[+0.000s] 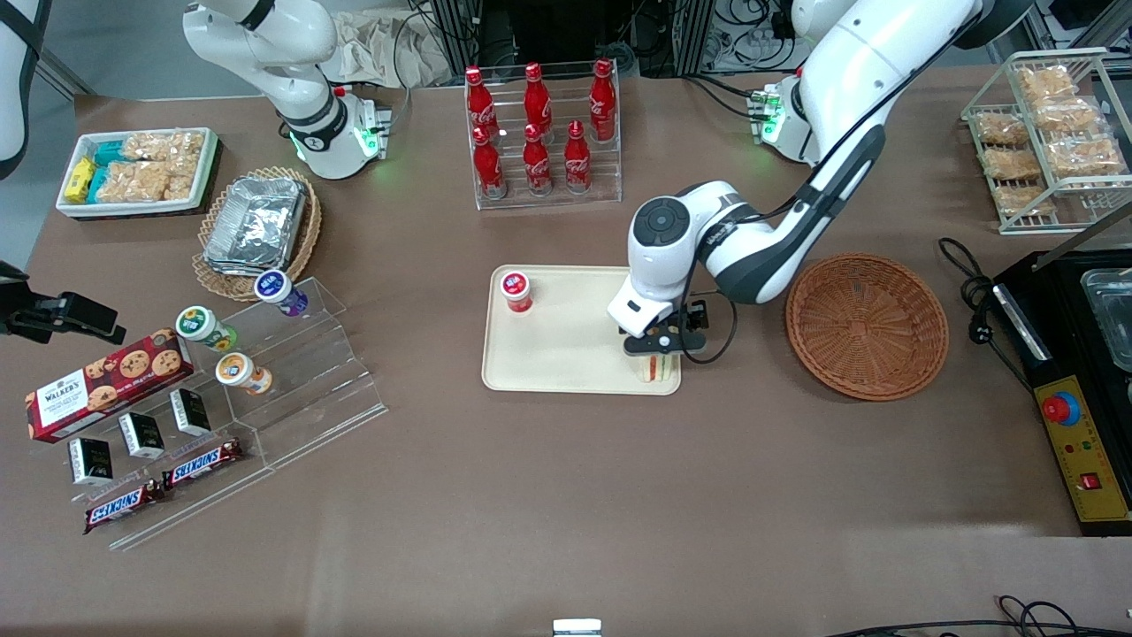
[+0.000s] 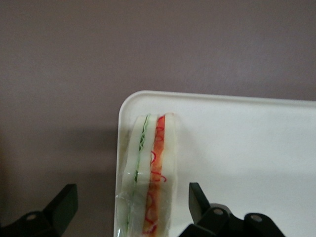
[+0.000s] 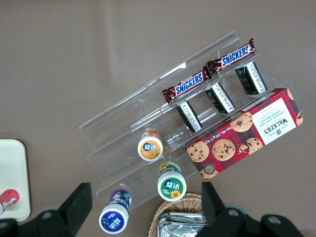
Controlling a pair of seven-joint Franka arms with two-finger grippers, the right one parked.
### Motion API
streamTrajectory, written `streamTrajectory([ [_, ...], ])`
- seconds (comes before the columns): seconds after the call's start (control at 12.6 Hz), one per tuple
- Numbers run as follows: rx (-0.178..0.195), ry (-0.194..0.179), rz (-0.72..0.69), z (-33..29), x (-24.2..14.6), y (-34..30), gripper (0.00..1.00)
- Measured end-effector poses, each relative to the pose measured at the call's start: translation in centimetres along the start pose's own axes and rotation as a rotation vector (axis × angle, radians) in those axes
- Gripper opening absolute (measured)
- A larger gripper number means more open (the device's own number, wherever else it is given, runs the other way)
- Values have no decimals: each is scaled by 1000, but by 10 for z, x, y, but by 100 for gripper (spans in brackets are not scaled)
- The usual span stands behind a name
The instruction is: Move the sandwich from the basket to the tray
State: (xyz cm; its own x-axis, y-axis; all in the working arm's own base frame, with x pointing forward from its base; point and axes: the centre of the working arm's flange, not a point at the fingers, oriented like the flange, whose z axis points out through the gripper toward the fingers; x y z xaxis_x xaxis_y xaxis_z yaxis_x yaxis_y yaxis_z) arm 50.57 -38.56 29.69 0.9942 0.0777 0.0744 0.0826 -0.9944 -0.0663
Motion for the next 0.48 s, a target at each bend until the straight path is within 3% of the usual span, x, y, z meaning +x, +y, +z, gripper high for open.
streamTrajectory([
  [0.24, 11, -16, -113, -124, 40, -30, 100],
  [0.48, -10, -30, -194, -223, 63, -108, 100],
])
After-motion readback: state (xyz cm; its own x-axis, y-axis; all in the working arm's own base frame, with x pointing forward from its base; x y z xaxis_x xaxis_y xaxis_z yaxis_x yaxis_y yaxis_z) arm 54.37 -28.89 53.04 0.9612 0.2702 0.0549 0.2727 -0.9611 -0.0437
